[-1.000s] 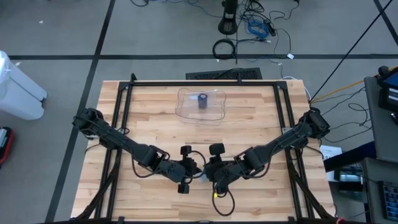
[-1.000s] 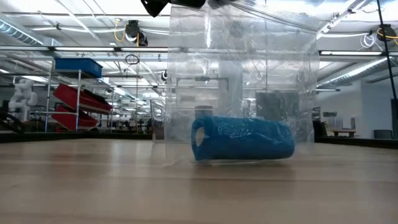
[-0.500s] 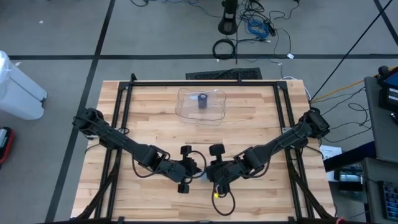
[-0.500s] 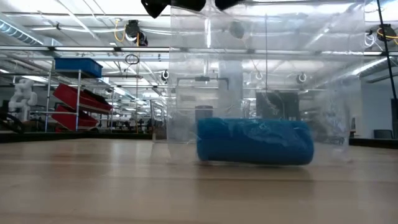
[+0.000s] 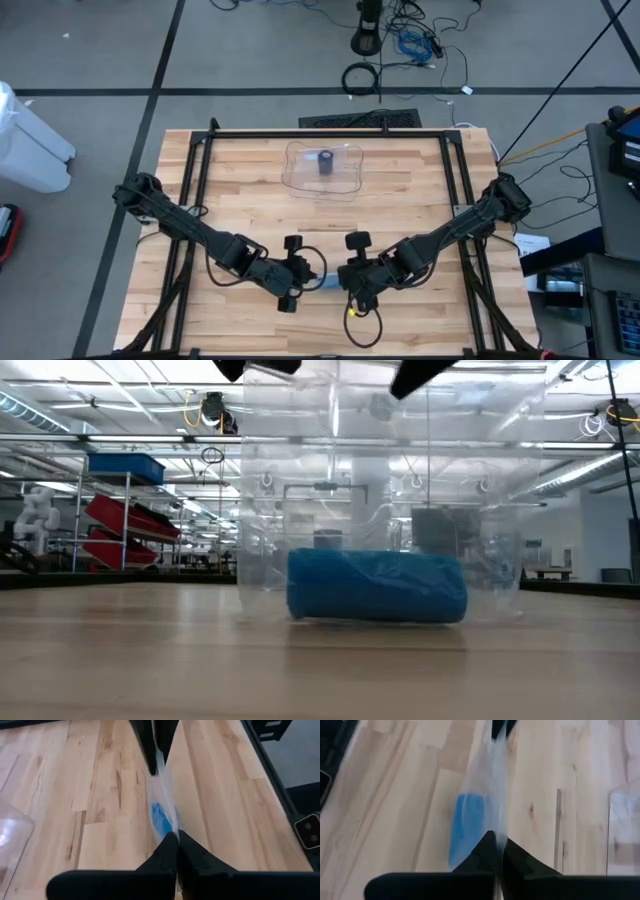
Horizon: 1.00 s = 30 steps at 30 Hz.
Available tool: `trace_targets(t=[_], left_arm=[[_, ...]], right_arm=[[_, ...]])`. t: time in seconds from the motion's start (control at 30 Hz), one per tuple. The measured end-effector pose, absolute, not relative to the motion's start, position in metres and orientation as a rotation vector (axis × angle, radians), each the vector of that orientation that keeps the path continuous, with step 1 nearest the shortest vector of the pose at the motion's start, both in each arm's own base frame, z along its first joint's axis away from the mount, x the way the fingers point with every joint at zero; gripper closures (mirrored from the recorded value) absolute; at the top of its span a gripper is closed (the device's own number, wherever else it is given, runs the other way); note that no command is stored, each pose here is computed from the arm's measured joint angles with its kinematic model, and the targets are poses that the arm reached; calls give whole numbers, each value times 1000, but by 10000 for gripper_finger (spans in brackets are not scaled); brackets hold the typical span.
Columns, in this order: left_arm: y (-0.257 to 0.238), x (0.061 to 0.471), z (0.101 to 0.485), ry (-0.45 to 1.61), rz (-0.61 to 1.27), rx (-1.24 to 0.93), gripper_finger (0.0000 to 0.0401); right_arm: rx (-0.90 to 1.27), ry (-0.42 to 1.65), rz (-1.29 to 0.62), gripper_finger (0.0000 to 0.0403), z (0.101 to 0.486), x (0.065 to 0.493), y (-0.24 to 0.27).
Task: Roll bandage
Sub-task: Close the transparent zip bag
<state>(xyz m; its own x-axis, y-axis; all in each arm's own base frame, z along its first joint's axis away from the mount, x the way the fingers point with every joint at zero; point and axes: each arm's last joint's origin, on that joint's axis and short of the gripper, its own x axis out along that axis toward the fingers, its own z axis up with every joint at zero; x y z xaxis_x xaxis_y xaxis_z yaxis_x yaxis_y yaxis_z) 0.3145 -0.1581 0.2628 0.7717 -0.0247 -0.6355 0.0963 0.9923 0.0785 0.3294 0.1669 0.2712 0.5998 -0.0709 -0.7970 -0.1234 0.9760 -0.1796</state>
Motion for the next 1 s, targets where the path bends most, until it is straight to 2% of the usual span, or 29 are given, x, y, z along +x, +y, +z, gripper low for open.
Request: trace_targets(t=[0.37,0.87,1.0], left_arm=[[-152,303,267,725,44,99,401],[-155,300,270,713,58,83,401],[-155,301,271,701,55,76,401]], right_arm=[[-115,987,-10,403,282,308,171],[-115,1034,-2,403,283,287,188],[-146,958,39,379,286,292,193]])
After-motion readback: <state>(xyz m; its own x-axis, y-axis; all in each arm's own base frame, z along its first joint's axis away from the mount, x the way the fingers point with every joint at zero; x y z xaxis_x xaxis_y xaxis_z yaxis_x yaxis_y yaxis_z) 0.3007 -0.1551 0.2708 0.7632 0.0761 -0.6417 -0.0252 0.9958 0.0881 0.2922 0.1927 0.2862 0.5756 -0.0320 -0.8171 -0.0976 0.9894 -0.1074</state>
